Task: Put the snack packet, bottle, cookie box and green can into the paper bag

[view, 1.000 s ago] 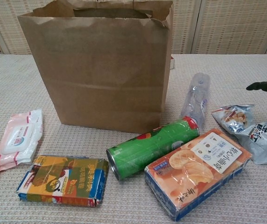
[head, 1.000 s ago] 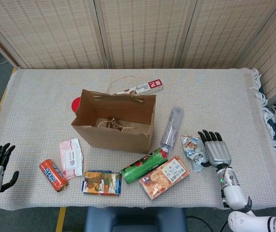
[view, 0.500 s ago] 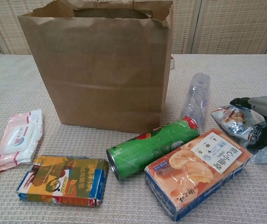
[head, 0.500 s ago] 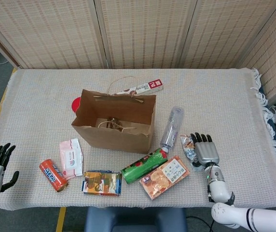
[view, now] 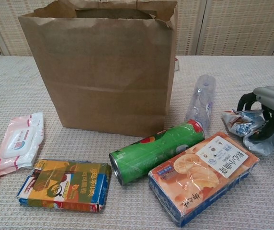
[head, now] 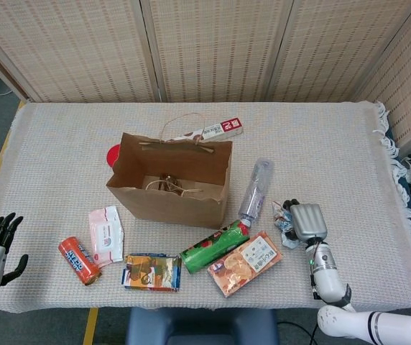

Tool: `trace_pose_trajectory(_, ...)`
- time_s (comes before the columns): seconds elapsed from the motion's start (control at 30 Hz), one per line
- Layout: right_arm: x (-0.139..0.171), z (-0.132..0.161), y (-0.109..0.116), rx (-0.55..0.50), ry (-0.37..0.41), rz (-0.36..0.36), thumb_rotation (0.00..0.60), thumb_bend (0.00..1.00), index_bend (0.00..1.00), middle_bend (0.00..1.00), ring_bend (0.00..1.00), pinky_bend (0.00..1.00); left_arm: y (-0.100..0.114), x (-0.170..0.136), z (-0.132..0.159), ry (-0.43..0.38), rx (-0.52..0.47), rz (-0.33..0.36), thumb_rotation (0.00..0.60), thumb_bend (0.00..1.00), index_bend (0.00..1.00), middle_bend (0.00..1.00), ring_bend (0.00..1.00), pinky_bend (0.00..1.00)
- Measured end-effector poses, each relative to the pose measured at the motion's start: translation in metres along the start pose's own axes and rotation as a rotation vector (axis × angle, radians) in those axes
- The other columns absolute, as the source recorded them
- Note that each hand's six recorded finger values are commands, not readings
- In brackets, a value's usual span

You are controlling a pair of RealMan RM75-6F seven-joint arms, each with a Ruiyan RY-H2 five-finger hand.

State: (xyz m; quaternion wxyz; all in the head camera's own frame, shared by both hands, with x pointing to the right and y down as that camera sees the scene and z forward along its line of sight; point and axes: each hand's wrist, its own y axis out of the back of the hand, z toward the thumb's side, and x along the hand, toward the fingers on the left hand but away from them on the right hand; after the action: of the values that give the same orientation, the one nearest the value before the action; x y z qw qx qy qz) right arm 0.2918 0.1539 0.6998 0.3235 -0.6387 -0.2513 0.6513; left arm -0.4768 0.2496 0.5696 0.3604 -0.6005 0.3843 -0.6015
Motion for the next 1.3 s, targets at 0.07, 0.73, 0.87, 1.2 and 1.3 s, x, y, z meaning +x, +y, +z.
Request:
trace_pose_trajectory(0.07,0.003,-0.007,0.008,-0.016,-0.004,-0.018,0.6,0.46,0.65,0.57,0.61,0.72,0.0,0.0,0.0,0.0,0.0,0.0,0.6,0.39,0.05,0.0,0.0,0.0)
trace_pose_trajectory(0.73,0.038,0.037,0.213,-0.39,0.18,-0.52,0.6,0.46,0.65,0.57,0.61,0.72,0.0,0.0,0.0,0.001,0.002,0.001,0.6,0.39,0.05,0.0,0.0,0.0)
trace_pose_trajectory(0.87,0.047,0.07,0.237,-0.372,0.244,-0.58,0.6,0.46,0.65,0.57,0.61,0.72,0.0,0.0,0.0,0.001,0.0,0.0,0.6,0.39,0.05,0.0,0.0,0.0)
trace_pose_trajectory(1.2,0.054,0.165,0.253,-0.312,0.358,-0.624,0.6,0.46,0.65,0.57,0.61,0.71,0.0,0.0,0.0,-0.003,-0.006,-0.001,0.6,0.39,0.05,0.0,0.0,0.0)
trace_pose_trajectory(1.3,0.047,0.181,0.252,-0.294,0.349,-0.627,0.6,0.46,0.65,0.57,0.6,0.71,0.0,0.0,0.0,-0.004,-0.009,-0.001,0.6,0.39,0.05,0.0,0.0,0.0)
